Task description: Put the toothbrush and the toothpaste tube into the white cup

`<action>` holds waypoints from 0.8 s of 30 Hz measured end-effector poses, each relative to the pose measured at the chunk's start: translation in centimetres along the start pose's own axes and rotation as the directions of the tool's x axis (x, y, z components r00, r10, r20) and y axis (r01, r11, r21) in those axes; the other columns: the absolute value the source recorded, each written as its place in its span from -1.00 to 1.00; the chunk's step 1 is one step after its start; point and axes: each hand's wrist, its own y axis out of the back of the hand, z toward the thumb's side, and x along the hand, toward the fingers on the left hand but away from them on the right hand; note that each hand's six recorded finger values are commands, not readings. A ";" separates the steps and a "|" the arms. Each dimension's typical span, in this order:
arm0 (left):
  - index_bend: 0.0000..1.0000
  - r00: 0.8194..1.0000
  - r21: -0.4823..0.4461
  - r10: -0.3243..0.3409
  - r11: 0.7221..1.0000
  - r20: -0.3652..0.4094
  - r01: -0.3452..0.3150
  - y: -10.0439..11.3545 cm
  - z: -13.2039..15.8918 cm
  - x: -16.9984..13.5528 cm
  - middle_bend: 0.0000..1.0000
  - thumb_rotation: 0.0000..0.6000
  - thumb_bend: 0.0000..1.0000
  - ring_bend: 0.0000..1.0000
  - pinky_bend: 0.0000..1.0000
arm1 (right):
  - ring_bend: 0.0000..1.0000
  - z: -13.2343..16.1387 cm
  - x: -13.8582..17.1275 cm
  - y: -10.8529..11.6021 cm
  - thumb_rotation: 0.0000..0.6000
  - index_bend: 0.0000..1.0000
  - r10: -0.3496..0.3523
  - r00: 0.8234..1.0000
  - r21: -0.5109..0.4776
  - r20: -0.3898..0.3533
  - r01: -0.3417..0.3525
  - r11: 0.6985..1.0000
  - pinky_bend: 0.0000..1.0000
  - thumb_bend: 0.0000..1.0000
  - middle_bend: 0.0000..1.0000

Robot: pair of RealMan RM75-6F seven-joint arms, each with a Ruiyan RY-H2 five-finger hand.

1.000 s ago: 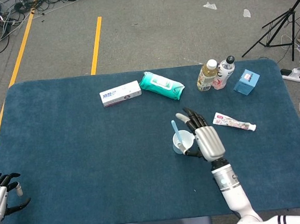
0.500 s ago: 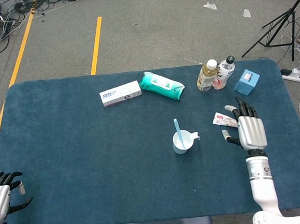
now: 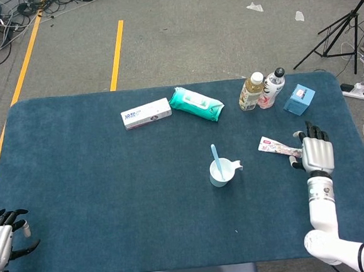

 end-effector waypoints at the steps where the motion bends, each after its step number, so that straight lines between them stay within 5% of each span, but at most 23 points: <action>1: 0.27 1.000 -0.001 0.000 1.000 -0.001 0.000 0.0 0.0 0.0 -0.46 1.00 -0.70 -0.58 -0.78 | -1.00 0.1 -0.3 -0.1 1.00 -0.40 0.006 1.000 0.005 0.005 -0.006 1.000 -0.77 -0.56 -0.99; 24: 0.27 1.000 -0.017 -0.001 1.000 -0.013 0.001 -0.1 -0.6 -0.3 -0.46 1.00 -0.70 -0.58 -0.78 | -1.00 3.2 -6.5 -2.7 1.00 -0.39 0.203 0.975 0.046 0.091 -0.208 0.977 -0.77 -0.56 -1.00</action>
